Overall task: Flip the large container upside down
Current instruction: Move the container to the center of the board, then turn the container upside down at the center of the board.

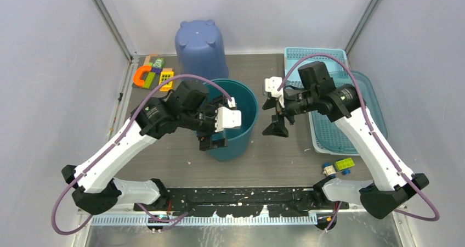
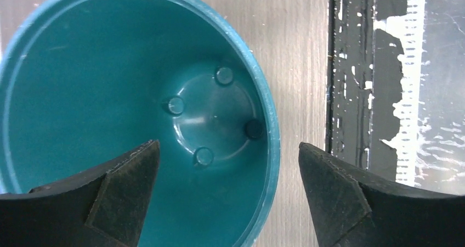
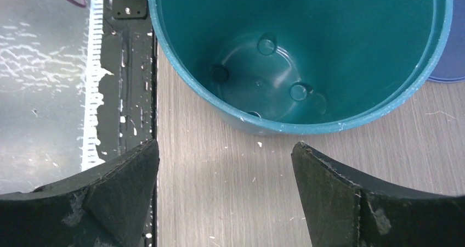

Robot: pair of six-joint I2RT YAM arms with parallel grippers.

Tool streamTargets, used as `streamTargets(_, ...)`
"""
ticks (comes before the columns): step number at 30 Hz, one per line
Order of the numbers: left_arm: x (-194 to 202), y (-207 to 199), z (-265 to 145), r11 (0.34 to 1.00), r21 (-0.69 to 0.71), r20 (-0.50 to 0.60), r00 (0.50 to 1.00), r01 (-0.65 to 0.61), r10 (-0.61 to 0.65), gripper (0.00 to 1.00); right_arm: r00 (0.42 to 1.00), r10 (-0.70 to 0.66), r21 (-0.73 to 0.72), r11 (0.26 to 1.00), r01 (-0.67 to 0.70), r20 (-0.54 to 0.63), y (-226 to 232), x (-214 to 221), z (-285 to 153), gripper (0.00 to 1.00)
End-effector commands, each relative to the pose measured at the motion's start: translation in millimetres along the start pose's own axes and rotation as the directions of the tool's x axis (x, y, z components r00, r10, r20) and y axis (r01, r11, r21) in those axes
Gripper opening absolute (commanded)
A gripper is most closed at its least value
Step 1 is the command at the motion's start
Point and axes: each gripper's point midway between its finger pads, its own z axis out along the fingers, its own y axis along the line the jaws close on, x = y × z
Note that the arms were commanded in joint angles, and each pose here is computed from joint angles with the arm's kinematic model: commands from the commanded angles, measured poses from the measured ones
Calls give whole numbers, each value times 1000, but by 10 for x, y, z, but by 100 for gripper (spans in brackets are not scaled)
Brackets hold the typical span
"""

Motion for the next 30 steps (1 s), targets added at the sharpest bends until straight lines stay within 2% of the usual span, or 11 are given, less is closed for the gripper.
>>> streamTargets(1,-210,159,-401,989,-144,86,996,-19,31,100,993,-101,52,993,104,-59,-120,-91,20,94)
streamTargets(5,-176,420,-767,946,-315,146,988,84,-39,100,988,-130,6,991,131,-86,-90,-173,162,93)
streamTargets(10,197,894,-1173,771,-582,179,966,258,-189,100,978,-160,-54,987,154,-132,-53,-201,401,89)
streamTargets(14,519,1062,-1240,672,-642,212,927,370,-308,100,960,-197,-94,979,181,-201,2,-90,606,85)
streamTargets(19,838,1308,-1334,552,-645,331,844,529,-422,100,940,-228,-137,971,198,-254,84,13,787,77)
streamTargets(23,1089,1419,-1368,480,-632,394,785,609,-477,100,932,-235,-169,966,193,-276,166,70,852,62)
streamTargets(26,1222,1407,-1309,468,-620,409,768,630,-493,100,934,-232,-203,963,180,-273,257,79,868,43)
streamTargets(30,1292,1344,-1240,471,-617,421,771,630,-478,100,947,-209,-259,955,144,-244,404,26,852,18)
